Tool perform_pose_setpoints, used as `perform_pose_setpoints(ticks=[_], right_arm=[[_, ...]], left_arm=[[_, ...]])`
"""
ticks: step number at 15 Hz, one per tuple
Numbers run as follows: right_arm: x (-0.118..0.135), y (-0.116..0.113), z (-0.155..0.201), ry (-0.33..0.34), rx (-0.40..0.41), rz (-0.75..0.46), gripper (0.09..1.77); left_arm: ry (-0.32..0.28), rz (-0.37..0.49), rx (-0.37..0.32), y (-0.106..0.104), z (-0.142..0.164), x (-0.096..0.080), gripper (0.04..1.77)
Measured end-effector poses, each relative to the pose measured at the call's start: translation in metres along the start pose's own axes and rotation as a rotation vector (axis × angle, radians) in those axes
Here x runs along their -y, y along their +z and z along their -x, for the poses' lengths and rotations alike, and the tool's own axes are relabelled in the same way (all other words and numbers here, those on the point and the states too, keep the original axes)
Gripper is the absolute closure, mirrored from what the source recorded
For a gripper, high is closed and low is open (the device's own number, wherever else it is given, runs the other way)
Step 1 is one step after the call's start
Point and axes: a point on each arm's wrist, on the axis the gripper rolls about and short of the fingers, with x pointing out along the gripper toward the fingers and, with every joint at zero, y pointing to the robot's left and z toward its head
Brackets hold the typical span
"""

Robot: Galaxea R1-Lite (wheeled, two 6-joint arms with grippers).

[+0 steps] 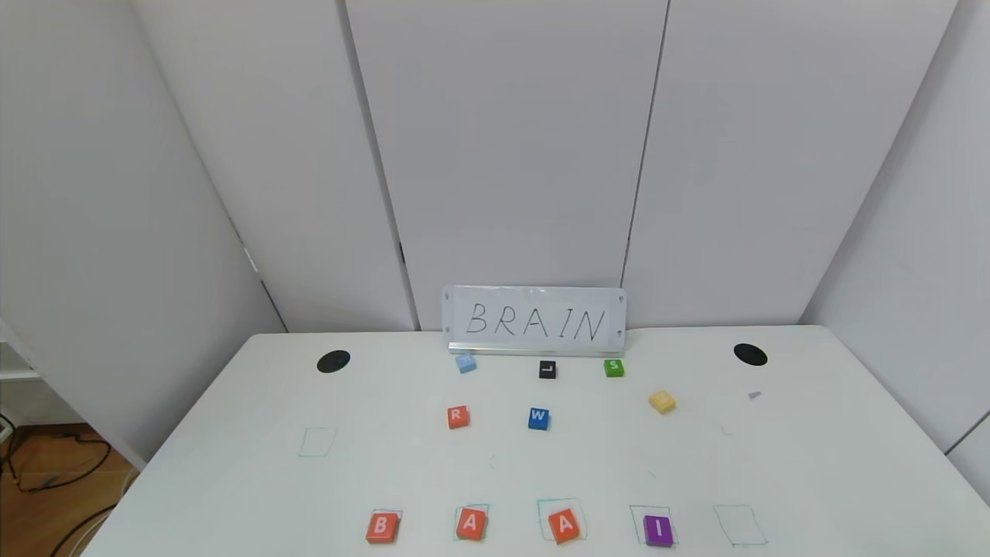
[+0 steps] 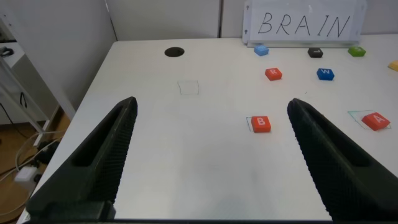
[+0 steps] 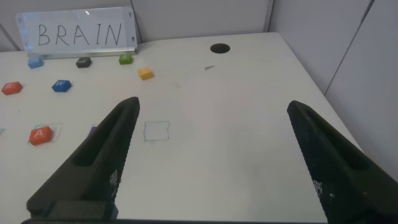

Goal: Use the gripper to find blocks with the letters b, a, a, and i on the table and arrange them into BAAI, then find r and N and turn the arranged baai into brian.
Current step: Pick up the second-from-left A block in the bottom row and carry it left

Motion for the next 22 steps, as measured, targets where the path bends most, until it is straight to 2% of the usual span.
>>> perform_pose_setpoints(ticks=[22], right_arm=[[-0.0001, 0.0004, 0.0, 0.0, 0.004, -0.005, 0.15]], left_arm=[[-0.003, -0.017, 0.008, 0.0011, 0.0001, 0.0001, 0.09]])
